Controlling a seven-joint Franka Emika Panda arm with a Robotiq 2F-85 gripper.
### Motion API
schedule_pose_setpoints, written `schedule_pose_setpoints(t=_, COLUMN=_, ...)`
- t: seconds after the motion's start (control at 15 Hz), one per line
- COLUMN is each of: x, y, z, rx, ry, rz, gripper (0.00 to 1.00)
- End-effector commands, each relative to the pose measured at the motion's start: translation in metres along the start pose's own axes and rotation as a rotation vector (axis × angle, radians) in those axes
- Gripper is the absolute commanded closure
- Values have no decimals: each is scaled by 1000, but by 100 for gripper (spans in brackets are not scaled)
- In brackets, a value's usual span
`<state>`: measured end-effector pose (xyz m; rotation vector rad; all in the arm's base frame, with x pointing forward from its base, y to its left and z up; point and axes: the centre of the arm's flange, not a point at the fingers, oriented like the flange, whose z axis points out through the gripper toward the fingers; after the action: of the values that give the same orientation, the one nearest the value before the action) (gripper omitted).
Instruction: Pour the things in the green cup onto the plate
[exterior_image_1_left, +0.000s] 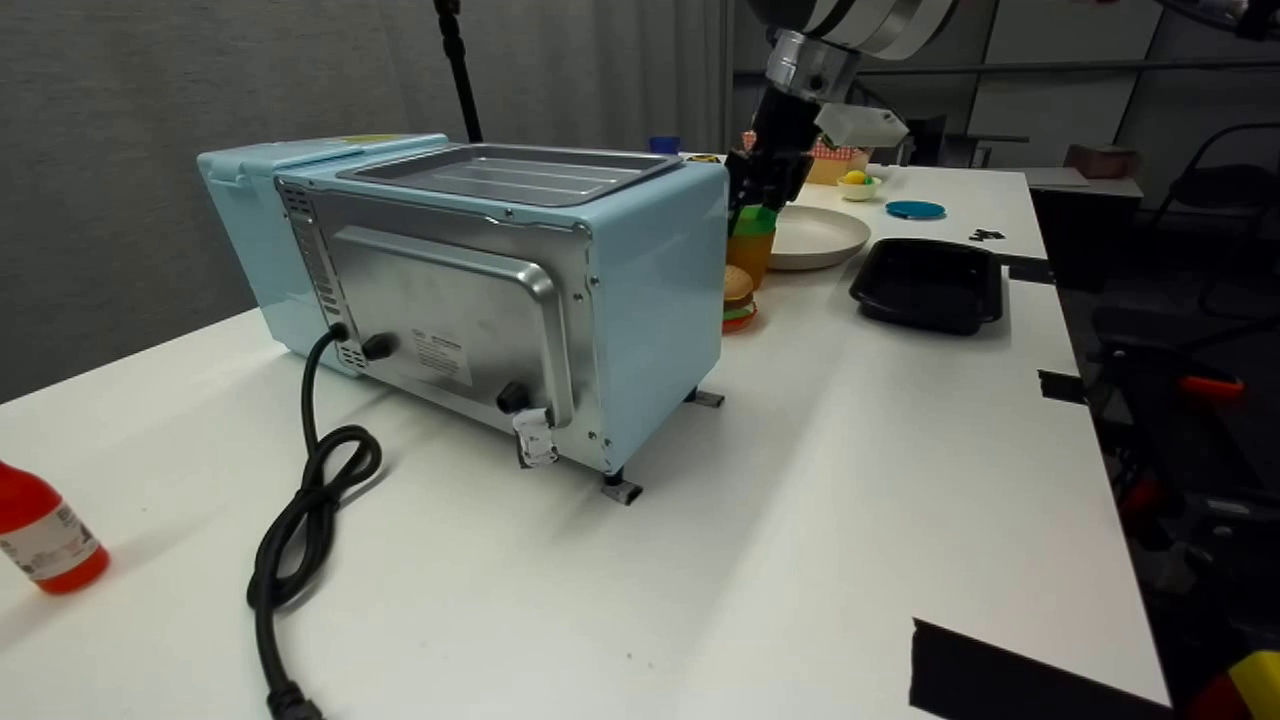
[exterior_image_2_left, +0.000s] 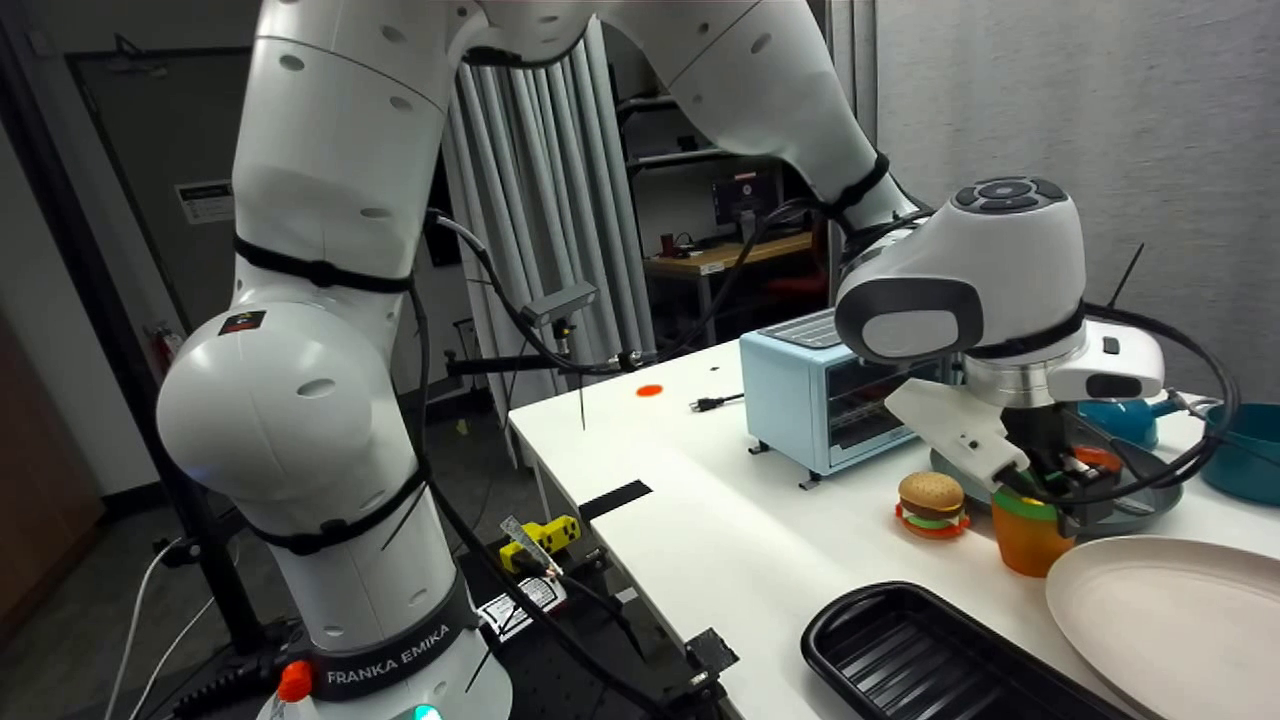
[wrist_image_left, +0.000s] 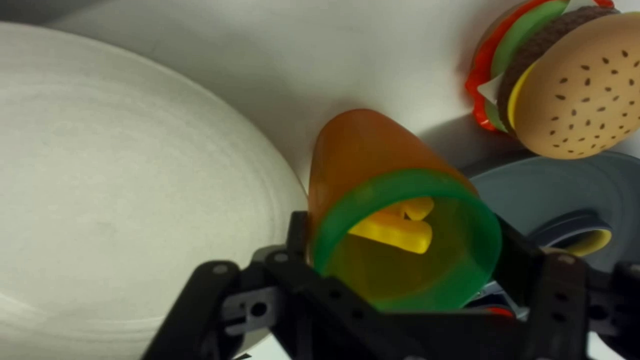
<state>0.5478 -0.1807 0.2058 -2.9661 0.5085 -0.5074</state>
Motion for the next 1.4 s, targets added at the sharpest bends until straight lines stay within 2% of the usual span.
schedule_pose_setpoints(t=0.0, x=5, y=-2, z=-14, rx=14, ry=29, rz=26, gripper=41)
schedule_pose_setpoints(t=0.4, x=10, y=-4, z=-62, rx=56, ry=64, rz=90, gripper=41)
schedule_pose_setpoints(t=0.67, x=18, y=1, z=-101, rx=70, ry=116, rz=141, gripper=41)
schedule_pose_setpoints(t=0.93, x=26, y=27, z=-129, rx=90, ry=128, rz=246, gripper=41)
schedule_pose_setpoints(t=1.33, x=38, y=82, z=-156, rx=162, ry=59, rz=435, gripper=41)
